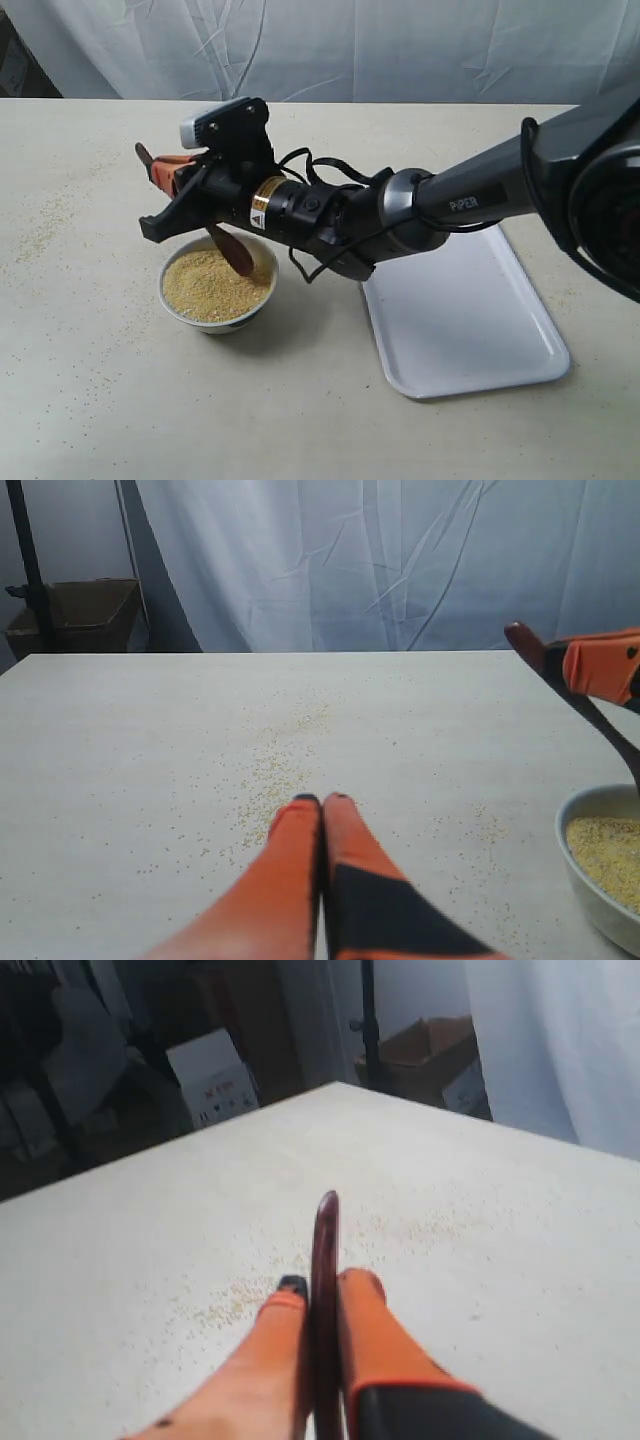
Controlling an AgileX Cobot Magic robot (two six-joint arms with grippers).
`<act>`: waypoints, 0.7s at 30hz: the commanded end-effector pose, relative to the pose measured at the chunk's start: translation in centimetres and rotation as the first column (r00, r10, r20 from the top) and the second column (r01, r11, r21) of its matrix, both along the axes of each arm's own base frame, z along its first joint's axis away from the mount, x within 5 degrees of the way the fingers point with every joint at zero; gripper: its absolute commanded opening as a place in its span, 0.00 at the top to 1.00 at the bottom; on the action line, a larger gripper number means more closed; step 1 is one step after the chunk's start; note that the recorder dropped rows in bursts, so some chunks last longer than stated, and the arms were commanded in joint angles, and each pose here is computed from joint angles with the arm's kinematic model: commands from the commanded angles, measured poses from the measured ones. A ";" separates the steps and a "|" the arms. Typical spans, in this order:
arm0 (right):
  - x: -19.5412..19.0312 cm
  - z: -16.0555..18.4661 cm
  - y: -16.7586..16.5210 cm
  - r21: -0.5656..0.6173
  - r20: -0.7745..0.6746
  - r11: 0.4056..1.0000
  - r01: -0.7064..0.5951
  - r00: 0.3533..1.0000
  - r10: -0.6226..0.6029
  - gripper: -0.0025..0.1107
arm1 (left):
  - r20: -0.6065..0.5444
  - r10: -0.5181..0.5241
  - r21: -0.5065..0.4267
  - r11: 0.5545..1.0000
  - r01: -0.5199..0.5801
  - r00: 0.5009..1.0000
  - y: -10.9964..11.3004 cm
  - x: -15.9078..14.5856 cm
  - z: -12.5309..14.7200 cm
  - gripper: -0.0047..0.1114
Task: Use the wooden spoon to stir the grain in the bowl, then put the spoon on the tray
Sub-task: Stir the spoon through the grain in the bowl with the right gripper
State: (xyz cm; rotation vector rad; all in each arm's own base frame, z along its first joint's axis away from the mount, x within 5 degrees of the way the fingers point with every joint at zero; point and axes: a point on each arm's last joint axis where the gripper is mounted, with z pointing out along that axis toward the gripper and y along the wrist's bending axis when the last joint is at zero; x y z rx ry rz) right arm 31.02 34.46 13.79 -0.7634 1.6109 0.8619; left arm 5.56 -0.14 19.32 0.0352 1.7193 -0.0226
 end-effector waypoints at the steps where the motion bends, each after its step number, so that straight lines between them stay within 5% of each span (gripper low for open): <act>1: -0.2 -2.1 0.2 -0.039 -0.040 0.999 0.002 0.999 -0.003 0.99 | 0.006 0.001 -0.003 1.000 -0.001 1.000 0.0 0.0 -0.1 0.96; 15: -0.9 2.5 0.9 0.119 0.040 0.993 0.004 0.999 -0.009 0.99 | 0.006 0.001 -0.003 1.000 -0.001 1.000 0.0 0.0 -0.1 0.96; 21: -1.4 0.4 1.3 0.018 -0.021 1.000 -0.005 1.000 0.005 0.99 | 0.006 0.001 -0.003 1.000 -0.001 1.000 0.0 0.0 -0.1 0.96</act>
